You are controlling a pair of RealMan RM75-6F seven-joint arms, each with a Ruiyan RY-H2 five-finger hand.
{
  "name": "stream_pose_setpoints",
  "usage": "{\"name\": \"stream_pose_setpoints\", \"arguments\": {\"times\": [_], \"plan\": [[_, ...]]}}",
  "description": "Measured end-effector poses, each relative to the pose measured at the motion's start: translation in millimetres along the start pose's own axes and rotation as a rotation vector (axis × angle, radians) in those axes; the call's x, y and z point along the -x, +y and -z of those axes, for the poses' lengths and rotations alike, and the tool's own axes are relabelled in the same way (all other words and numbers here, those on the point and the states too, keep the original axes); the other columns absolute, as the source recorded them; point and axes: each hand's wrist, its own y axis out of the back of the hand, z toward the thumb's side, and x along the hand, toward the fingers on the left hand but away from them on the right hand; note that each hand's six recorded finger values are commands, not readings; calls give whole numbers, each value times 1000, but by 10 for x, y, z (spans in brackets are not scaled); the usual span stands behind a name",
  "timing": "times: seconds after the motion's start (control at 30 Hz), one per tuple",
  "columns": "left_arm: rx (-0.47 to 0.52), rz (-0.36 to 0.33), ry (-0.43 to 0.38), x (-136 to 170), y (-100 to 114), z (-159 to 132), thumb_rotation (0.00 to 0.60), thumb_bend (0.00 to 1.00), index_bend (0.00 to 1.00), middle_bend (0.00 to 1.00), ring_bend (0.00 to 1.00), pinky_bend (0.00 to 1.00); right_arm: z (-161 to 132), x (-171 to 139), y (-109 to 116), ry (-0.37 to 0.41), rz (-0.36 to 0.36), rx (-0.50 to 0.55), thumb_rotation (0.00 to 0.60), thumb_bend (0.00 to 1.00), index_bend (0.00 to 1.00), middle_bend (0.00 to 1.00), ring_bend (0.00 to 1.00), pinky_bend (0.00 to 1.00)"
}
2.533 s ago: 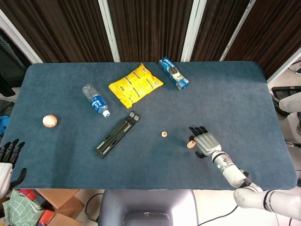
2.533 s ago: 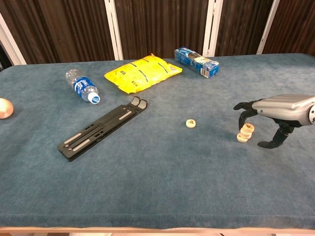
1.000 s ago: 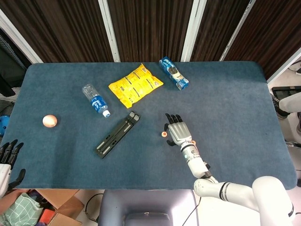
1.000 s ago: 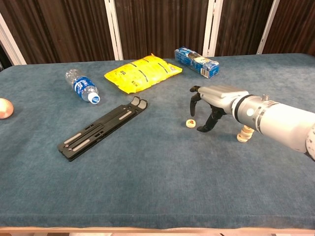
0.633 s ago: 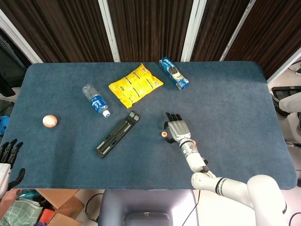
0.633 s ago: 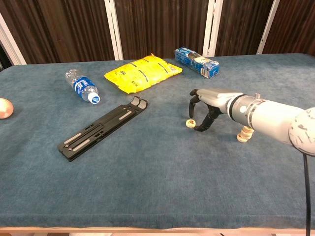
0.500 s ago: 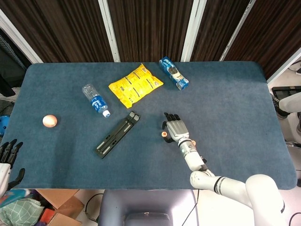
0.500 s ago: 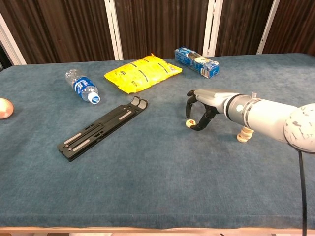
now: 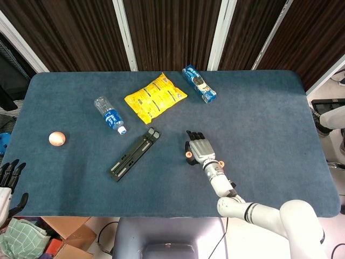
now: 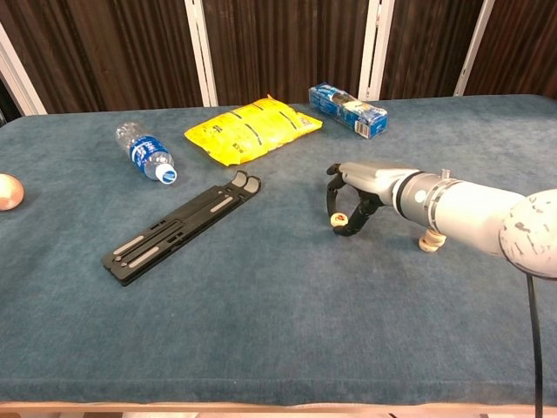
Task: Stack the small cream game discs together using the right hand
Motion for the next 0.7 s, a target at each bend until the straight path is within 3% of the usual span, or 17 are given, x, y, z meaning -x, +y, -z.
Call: {"name": "stream_pose_setpoints", "arguments": {"times": [0.7], "plan": [[-5,-5,2,-8,5,3,600,425,6,0,0,129,12,-148,110,32,35,-51,600,443,649,34,0,0]]}}
